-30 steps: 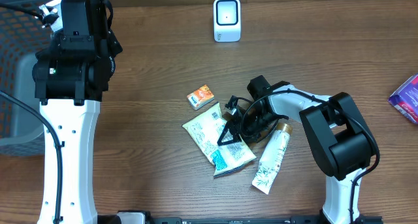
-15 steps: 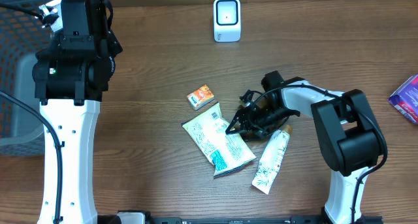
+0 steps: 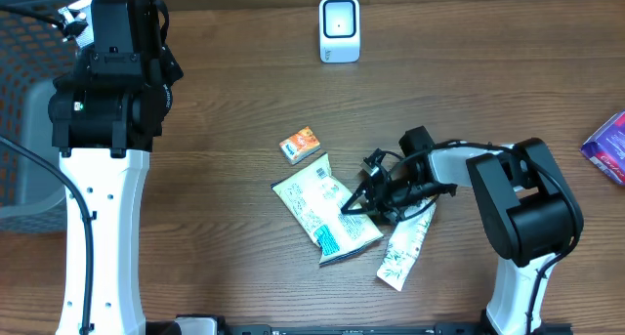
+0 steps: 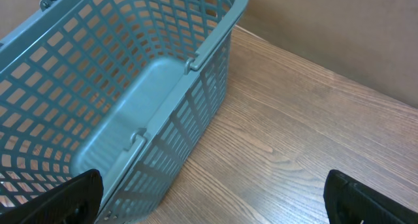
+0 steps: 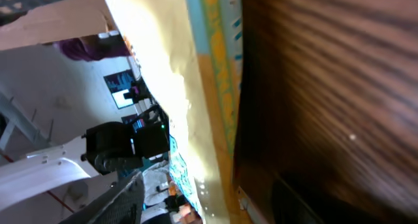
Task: Scan the item barcode
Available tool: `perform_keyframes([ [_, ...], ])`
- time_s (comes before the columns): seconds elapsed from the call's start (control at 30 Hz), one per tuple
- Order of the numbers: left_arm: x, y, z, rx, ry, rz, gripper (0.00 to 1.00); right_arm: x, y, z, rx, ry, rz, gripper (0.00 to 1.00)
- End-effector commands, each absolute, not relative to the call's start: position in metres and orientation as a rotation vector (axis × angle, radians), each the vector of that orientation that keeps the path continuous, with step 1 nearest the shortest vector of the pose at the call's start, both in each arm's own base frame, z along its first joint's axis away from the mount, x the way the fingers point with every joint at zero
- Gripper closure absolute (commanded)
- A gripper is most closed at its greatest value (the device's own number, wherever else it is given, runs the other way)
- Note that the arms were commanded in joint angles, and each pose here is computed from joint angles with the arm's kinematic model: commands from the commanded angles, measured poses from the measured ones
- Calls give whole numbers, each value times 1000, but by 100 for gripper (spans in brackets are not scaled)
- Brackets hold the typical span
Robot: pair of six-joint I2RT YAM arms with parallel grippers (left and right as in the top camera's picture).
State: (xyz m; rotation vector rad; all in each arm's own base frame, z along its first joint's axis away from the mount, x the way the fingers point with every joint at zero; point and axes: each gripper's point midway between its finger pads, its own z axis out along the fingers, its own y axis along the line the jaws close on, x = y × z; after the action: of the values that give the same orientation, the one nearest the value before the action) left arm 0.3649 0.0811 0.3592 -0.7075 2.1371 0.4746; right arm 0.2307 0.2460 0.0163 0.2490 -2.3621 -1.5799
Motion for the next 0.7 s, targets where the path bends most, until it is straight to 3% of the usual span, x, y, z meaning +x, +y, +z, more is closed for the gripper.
perform_keyframes([
  [0.0, 365, 84, 362, -724, 2121, 484, 1, 204, 233, -20, 205, -2394, -1407, 39],
  [0.23, 365, 84, 362, -724, 2121, 484, 0, 224, 238, -34, -136, -2427, -1246, 57],
  [0.33, 365, 84, 362, -724, 2121, 484, 0, 226, 239, -36, -179, -2432, -1225, 58],
  [0.5, 365, 84, 362, -724, 2121, 484, 0, 227, 243, -35, -185, -2425, -1233, 48],
  [0.67, 365, 84, 362, -724, 2121, 484, 0, 221, 252, -35, -182, -2412, -1213, 63],
])
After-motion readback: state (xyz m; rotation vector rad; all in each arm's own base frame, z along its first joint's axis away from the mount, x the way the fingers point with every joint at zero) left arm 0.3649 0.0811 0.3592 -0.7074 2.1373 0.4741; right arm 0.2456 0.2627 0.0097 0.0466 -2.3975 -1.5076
